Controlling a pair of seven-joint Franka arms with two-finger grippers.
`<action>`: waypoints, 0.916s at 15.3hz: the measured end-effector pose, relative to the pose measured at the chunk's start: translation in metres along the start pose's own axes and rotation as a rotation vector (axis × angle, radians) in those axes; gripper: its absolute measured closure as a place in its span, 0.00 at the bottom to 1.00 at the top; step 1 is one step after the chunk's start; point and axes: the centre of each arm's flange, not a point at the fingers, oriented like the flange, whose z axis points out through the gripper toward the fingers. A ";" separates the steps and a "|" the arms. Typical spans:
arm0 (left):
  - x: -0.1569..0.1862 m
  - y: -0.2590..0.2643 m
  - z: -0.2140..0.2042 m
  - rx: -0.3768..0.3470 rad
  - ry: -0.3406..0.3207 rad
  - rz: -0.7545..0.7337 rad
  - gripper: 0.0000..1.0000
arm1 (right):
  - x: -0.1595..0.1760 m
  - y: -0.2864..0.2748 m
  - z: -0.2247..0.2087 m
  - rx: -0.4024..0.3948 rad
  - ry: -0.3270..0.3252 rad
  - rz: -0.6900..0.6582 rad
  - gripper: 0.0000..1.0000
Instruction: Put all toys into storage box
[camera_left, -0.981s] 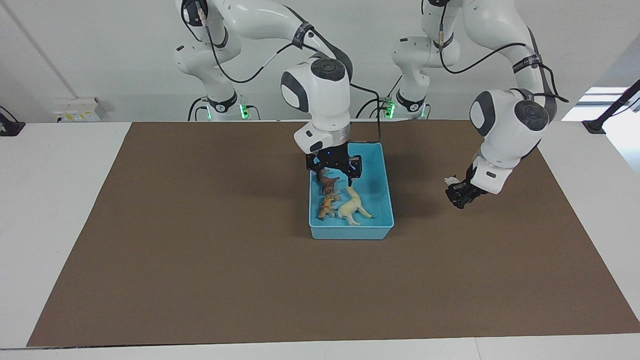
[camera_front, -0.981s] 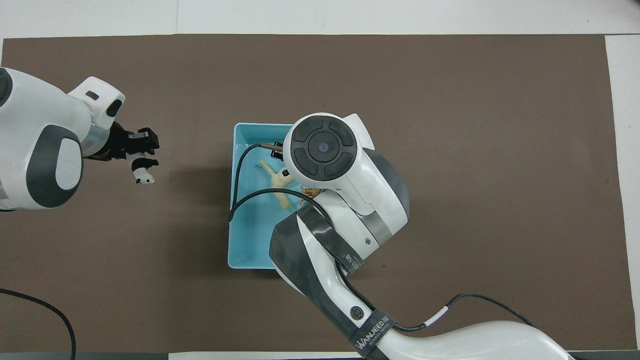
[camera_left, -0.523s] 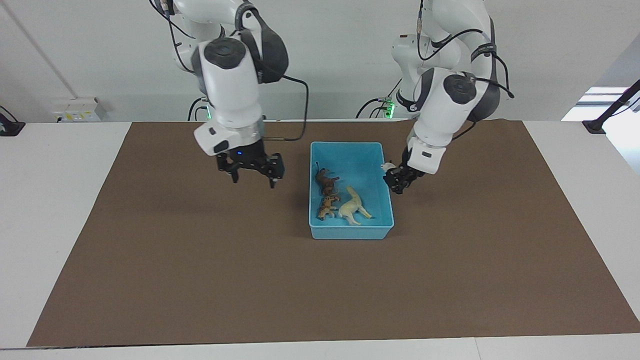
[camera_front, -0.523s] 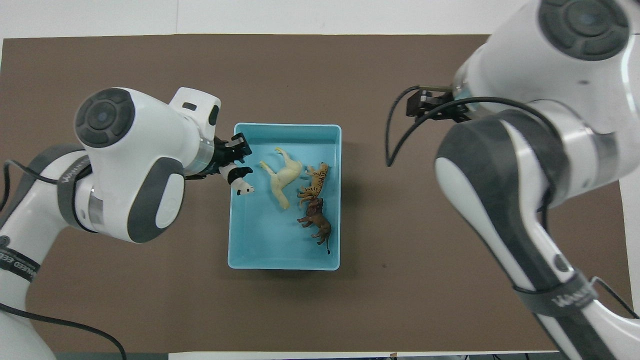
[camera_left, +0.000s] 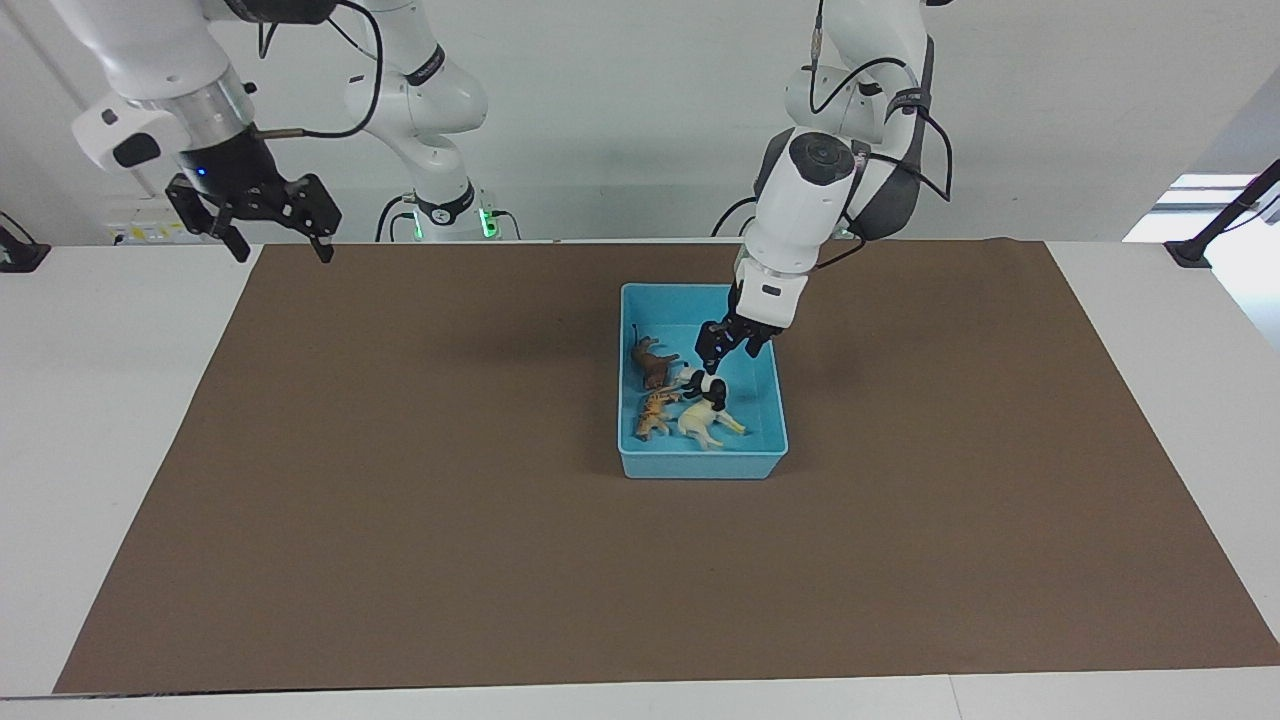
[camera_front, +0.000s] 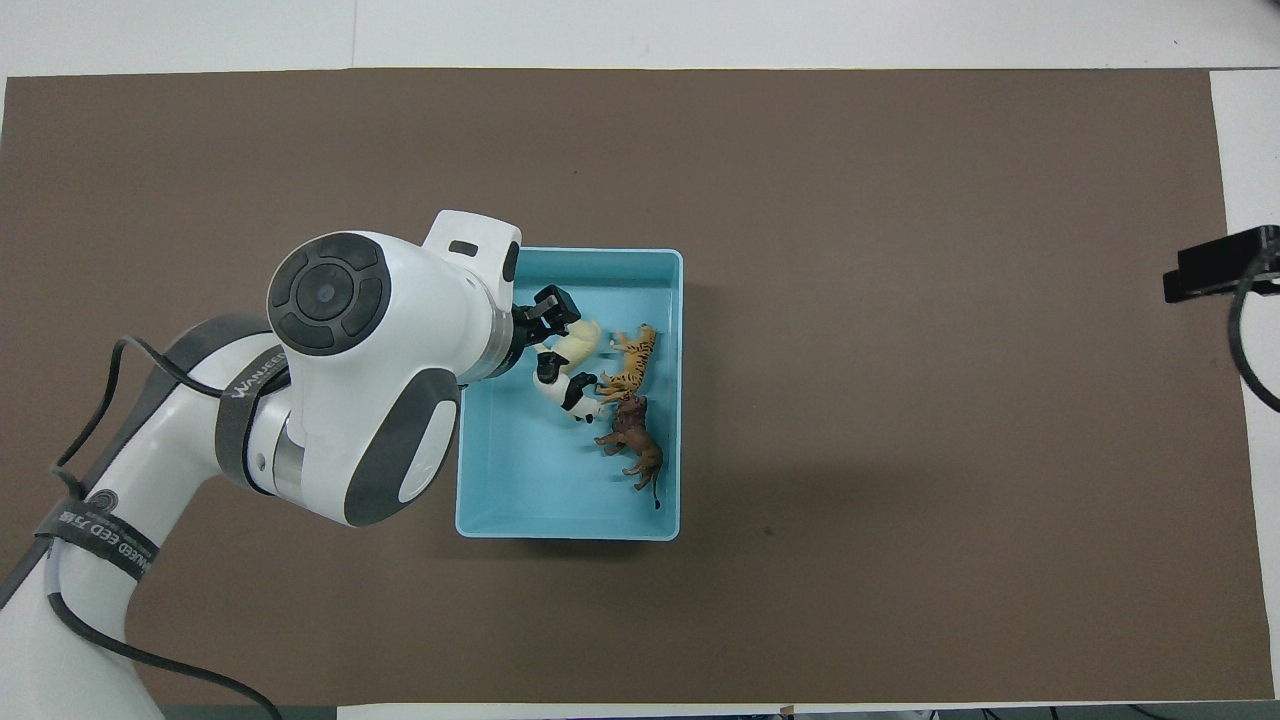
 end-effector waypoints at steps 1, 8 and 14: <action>0.001 -0.001 -0.003 0.001 -0.001 -0.006 0.00 | -0.008 0.004 0.000 0.001 -0.022 -0.005 0.00; 0.069 -0.114 -0.150 0.082 -0.042 0.074 0.00 | -0.012 0.003 0.071 0.003 -0.057 -0.017 0.00; 0.110 -0.199 -0.228 0.211 -0.026 0.249 0.00 | -0.002 0.000 0.095 0.002 -0.001 -0.023 0.00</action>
